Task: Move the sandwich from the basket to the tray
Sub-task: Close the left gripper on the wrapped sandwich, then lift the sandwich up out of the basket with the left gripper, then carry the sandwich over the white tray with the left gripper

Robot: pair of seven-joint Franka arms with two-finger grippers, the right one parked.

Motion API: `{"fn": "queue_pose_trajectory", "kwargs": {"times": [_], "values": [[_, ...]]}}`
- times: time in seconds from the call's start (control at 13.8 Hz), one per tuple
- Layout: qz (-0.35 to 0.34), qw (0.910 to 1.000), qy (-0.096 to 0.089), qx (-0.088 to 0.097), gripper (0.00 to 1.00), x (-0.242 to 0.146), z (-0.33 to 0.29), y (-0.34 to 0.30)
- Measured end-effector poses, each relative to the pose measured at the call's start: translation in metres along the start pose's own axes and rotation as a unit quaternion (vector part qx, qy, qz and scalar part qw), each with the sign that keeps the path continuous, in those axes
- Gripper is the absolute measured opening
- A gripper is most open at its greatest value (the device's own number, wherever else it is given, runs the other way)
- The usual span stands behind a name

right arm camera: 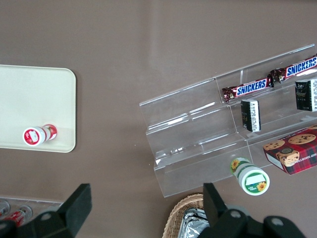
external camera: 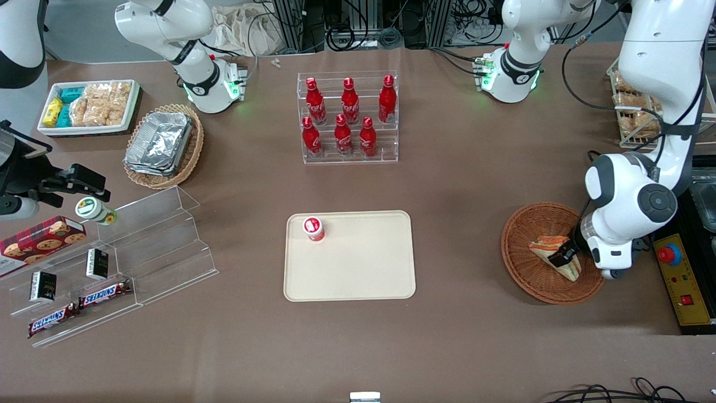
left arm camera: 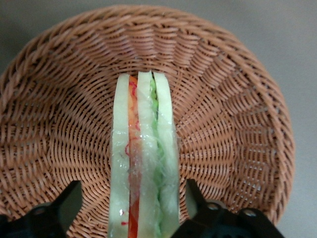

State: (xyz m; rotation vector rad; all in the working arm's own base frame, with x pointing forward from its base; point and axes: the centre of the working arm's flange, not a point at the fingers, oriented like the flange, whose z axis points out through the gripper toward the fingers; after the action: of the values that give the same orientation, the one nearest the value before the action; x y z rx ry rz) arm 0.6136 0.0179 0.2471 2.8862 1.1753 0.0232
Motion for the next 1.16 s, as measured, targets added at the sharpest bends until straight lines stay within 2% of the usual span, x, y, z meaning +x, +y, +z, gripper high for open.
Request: {"fn": "queue_pose_trajectory", "kwargs": {"times": [0.15, 0.29, 0.36, 0.51, 0.8, 0.95, 1.16], "values": [[0.0, 1.0, 0.001, -0.001, 0.59, 0.0, -0.001, 0.0], [0.002, 1.0, 0.006, -0.003, 0.4, 0.001, -0.008, 0.001], [0.002, 1.0, 0.007, -0.002, 0.36, 0.002, -0.014, 0.002], [-0.004, 0.9999, 0.002, 0.011, 0.32, 0.004, -0.046, 0.003], [-0.005, 0.9972, -0.032, 0.068, 0.29, 0.002, -0.187, 0.012], [0.015, 0.9961, -0.041, 0.077, 0.19, -0.012, -0.257, 0.024], [0.084, 0.9922, -0.053, 0.076, 0.19, -0.058, -0.3, 0.058]]}}
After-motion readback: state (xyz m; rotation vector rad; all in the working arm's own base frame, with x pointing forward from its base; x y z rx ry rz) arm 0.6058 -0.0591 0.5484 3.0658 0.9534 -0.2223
